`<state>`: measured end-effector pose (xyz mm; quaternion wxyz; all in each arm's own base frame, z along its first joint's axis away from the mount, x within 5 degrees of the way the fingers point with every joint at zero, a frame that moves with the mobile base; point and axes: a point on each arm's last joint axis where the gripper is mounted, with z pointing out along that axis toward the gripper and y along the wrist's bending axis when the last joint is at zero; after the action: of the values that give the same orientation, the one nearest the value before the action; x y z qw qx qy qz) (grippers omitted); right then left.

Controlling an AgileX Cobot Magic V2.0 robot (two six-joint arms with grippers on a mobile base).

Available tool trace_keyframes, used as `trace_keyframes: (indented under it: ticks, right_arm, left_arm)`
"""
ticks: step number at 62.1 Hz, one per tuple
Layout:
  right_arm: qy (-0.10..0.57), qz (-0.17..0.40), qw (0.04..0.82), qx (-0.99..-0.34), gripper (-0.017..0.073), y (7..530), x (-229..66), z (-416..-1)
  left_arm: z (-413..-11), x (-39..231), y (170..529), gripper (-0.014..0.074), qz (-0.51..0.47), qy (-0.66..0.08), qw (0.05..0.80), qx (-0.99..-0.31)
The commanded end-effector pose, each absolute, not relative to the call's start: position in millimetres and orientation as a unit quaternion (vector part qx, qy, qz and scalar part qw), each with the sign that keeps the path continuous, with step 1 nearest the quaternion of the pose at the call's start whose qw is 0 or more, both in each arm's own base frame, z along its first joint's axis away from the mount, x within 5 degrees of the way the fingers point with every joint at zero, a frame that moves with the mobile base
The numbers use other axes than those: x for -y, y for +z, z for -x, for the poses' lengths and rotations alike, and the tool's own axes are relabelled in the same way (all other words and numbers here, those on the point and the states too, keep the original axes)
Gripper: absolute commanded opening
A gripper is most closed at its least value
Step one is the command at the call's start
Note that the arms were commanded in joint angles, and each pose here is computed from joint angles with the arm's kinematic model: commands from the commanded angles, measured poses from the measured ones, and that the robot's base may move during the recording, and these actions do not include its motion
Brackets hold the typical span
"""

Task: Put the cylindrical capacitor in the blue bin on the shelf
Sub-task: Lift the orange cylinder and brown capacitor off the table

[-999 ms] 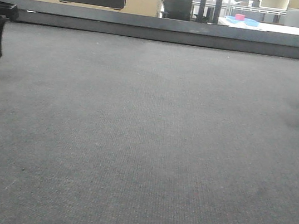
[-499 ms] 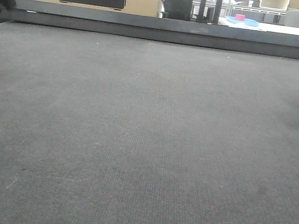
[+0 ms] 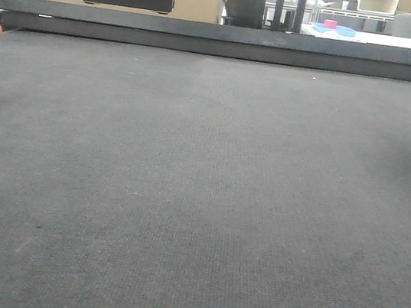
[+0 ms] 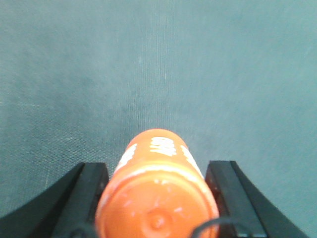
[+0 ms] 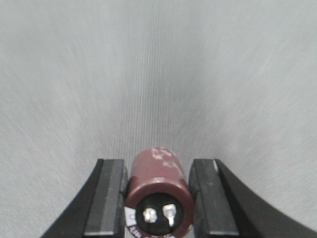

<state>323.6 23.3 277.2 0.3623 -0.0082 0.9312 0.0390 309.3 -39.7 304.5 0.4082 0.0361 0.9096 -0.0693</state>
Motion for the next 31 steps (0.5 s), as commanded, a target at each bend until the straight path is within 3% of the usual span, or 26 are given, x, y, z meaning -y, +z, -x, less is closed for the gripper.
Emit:
trace_keyframes:
  ticks: [1,31]
  right_arm:
    - [0.038,0.008,0.418,-0.908,-0.0162,286,-22,-309]
    - [0.041,0.004,0.564,-0.824,-0.0164,323,-14,-213]
  left_arm:
    - [-286,36,312,-0.0111,-0.018,-0.077,0.470,-0.879]
    - [-170,21,363,-0.0111,-0.010,-0.082,0.649,-0.756]
